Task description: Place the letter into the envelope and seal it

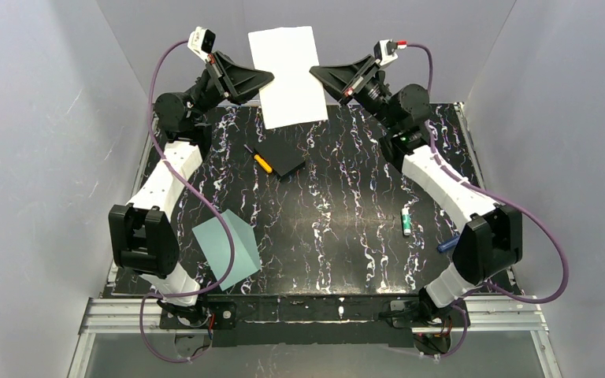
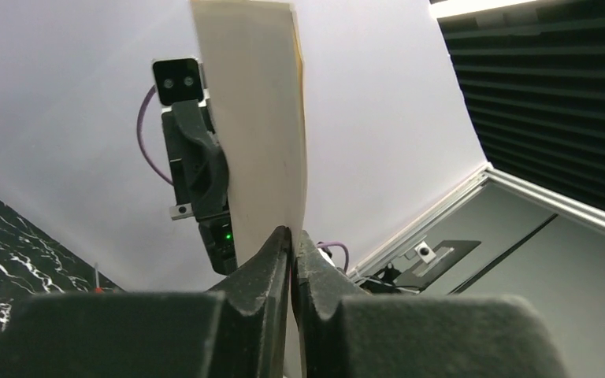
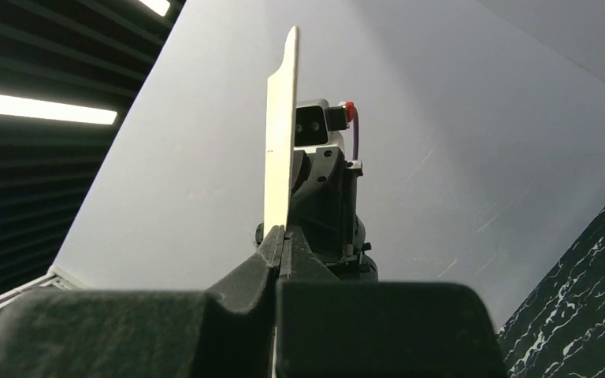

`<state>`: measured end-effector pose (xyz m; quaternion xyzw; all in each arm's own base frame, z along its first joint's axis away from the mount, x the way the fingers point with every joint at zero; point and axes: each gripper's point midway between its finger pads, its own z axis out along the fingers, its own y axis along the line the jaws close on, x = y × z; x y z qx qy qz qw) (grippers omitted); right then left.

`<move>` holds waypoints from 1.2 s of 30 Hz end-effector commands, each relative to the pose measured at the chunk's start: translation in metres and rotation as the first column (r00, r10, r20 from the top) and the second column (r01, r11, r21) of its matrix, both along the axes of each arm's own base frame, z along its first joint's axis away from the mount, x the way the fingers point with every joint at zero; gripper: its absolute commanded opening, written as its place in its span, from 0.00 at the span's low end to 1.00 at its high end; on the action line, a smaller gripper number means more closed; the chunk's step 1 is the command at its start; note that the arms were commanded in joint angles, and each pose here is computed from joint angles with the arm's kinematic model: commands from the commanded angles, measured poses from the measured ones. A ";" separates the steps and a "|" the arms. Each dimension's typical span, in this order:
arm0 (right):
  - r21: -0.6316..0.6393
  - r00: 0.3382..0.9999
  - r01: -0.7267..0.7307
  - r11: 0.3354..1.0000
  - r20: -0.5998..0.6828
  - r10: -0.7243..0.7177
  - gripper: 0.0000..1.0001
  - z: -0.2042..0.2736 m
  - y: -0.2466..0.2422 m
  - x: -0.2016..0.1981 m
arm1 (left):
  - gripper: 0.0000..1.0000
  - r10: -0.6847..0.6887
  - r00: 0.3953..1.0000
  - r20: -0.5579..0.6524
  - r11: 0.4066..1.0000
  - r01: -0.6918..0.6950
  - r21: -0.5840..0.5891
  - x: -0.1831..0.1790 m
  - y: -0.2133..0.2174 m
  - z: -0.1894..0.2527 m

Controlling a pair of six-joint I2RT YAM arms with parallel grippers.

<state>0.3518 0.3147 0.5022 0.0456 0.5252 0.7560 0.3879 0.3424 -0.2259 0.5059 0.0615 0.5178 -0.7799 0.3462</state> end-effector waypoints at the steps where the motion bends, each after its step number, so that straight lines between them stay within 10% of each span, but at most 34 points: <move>1: 0.182 0.998 -0.047 0.982 0.056 0.038 0.01 0.020 -0.011 -0.012 | 0.03 -0.021 0.989 0.146 0.999 0.026 -0.029 -0.030 0.004 0.026; 5: 0.277 0.986 -0.136 0.951 0.128 0.104 0.01 0.042 -0.016 -0.026 | 0.07 -0.014 0.989 0.146 1.000 0.018 -0.025 -0.029 0.004 0.022; 9: 0.248 0.981 -0.136 0.959 0.168 0.096 0.01 0.051 -0.015 -0.033 | 0.40 -0.004 0.992 0.124 1.000 0.006 -0.019 -0.023 0.003 0.015; 18: 0.200 0.970 -0.118 0.973 0.235 0.069 0.01 0.062 -0.015 -0.046 | 0.59 0.105 0.989 0.102 0.986 -0.117 0.122 0.004 0.010 -0.022; 27: -0.181 0.955 0.238 0.954 0.221 -0.196 0.01 0.022 -0.016 -0.011 | 0.77 0.384 0.923 -0.040 0.895 -0.360 0.264 0.039 0.064 -0.073; 36: -0.480 0.940 0.320 0.817 0.268 -0.210 0.01 -0.027 0.011 0.001 | 0.82 0.271 0.959 0.085 0.918 -0.284 0.276 0.007 0.034 -0.048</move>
